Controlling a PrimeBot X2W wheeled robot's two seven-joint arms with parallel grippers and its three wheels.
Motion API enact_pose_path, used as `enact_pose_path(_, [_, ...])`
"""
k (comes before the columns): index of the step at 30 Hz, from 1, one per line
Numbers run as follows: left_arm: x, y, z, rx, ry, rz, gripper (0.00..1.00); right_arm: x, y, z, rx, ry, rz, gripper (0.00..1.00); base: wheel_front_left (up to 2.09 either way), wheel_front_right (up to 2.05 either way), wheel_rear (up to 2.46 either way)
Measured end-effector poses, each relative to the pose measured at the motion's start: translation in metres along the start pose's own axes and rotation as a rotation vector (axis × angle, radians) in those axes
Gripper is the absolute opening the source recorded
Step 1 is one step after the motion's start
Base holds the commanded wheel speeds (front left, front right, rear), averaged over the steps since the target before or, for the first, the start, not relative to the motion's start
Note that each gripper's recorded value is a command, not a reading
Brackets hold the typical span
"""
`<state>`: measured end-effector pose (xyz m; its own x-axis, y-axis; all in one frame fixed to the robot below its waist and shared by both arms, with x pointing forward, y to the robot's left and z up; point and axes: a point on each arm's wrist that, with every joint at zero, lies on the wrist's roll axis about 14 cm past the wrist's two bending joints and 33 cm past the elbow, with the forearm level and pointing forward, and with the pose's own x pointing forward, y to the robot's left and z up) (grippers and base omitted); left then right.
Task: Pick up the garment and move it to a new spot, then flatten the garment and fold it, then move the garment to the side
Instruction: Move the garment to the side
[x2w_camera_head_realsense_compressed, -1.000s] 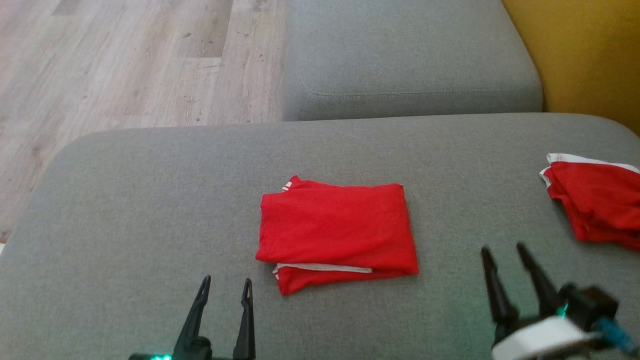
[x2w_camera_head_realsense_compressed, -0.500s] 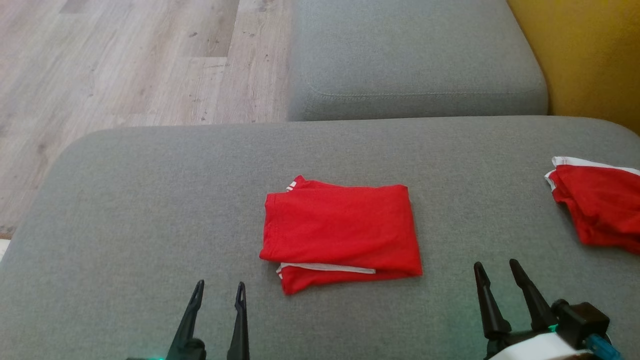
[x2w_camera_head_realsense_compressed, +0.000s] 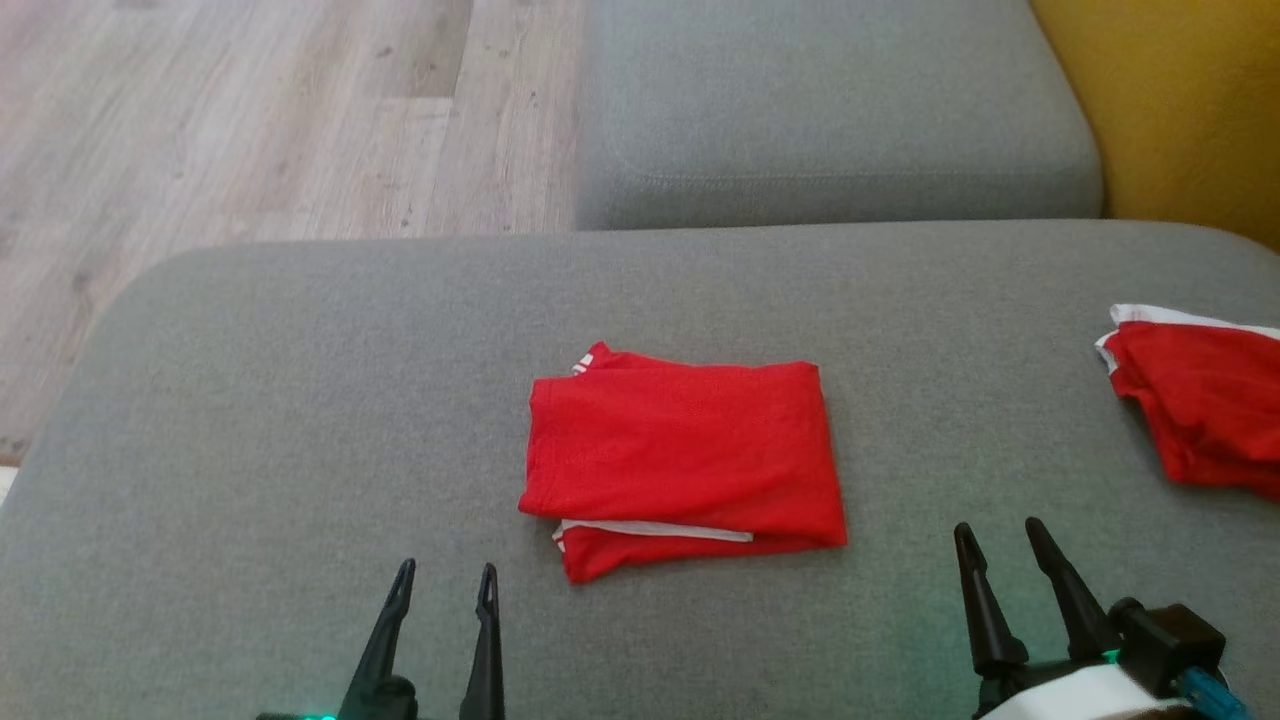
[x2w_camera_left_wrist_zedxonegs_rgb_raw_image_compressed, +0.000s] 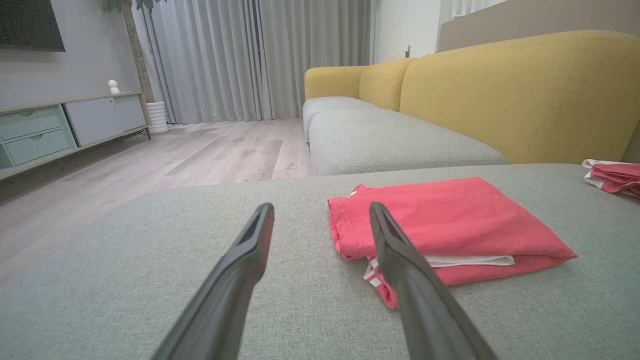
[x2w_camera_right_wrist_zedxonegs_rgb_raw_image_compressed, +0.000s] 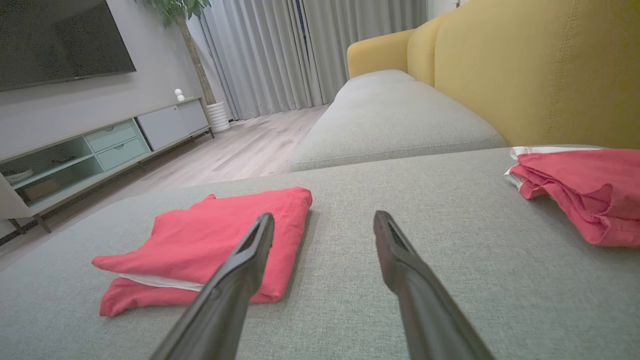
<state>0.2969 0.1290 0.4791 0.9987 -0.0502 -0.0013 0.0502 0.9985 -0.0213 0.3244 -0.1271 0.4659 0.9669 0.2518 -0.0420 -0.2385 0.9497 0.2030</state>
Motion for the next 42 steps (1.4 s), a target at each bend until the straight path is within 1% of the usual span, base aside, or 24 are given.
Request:
enact_pose_path(7, [0.006, 0.001, -0.009, -0.008, 0.037, 0.001, 1.0, 0.01, -0.001, -0.014, -0.008, 0.055, 0.02, 1.0, 0.0, 0.0, 0.0])
enact_pose_path(14, [0.016, 0.002, -0.017, -0.015, 0.069, 0.007, 1.0, 0.039, 0.001, -0.034, 0.024, 0.136, 0.054, 1.0, 0.0, 0.0, 0.0])
enact_pose_path(18, [0.027, 0.0, -0.015, -0.016, 0.067, -0.003, 1.0, 0.068, 0.008, -0.043, 0.094, 0.204, 0.075, 1.0, 0.0, 0.0, 0.0])
enact_pose_path(21, [0.032, 0.0, -0.014, -0.016, 0.064, -0.003, 1.0, 0.083, 0.018, -0.053, 0.173, 0.286, 0.093, 1.0, 0.0, 0.0, 0.0])
enact_pose_path(24, [0.029, -0.001, -0.018, -0.016, 0.078, -0.005, 1.0, 0.091, 0.031, -0.063, 0.281, 0.369, 0.115, 1.0, 0.0, 0.0, 0.0])
enact_pose_path(27, [0.027, -0.002, -0.02, -0.002, 0.085, -0.009, 1.0, 0.096, 0.034, -0.071, 0.377, 0.439, 0.106, 1.0, 0.0, 0.0, 0.0])
enact_pose_path(34, [0.032, -0.001, -0.019, 0.003, 0.08, -0.007, 1.0, 0.104, 0.038, -0.083, 0.501, 0.549, 0.1, 1.0, 0.0, 0.0, 0.0])
enact_pose_path(35, [0.032, -0.001, -0.019, 0.004, 0.081, -0.006, 1.0, 0.104, 0.038, -0.084, 0.513, 0.56, 0.1, 0.93, 0.0, 0.0, 0.0])
enact_pose_path(37, [0.034, -0.001, -0.019, 0.004, 0.082, -0.004, 1.0, 0.106, 0.037, -0.085, 0.535, 0.566, 0.097, 0.48, 0.0, 0.0, 0.0])
enact_pose_path(40, [0.035, -0.001, -0.02, 0.001, 0.085, 0.003, 1.0, 0.109, 0.033, -0.082, 0.548, 0.559, 0.093, 0.01, 0.0, 0.0, 0.0])
enact_pose_path(42, [0.036, -0.002, -0.021, 0.001, 0.089, 0.0, 1.0, 0.109, 0.031, -0.081, 0.563, 0.552, 0.089, 0.0, 0.0, 0.0, 0.0])
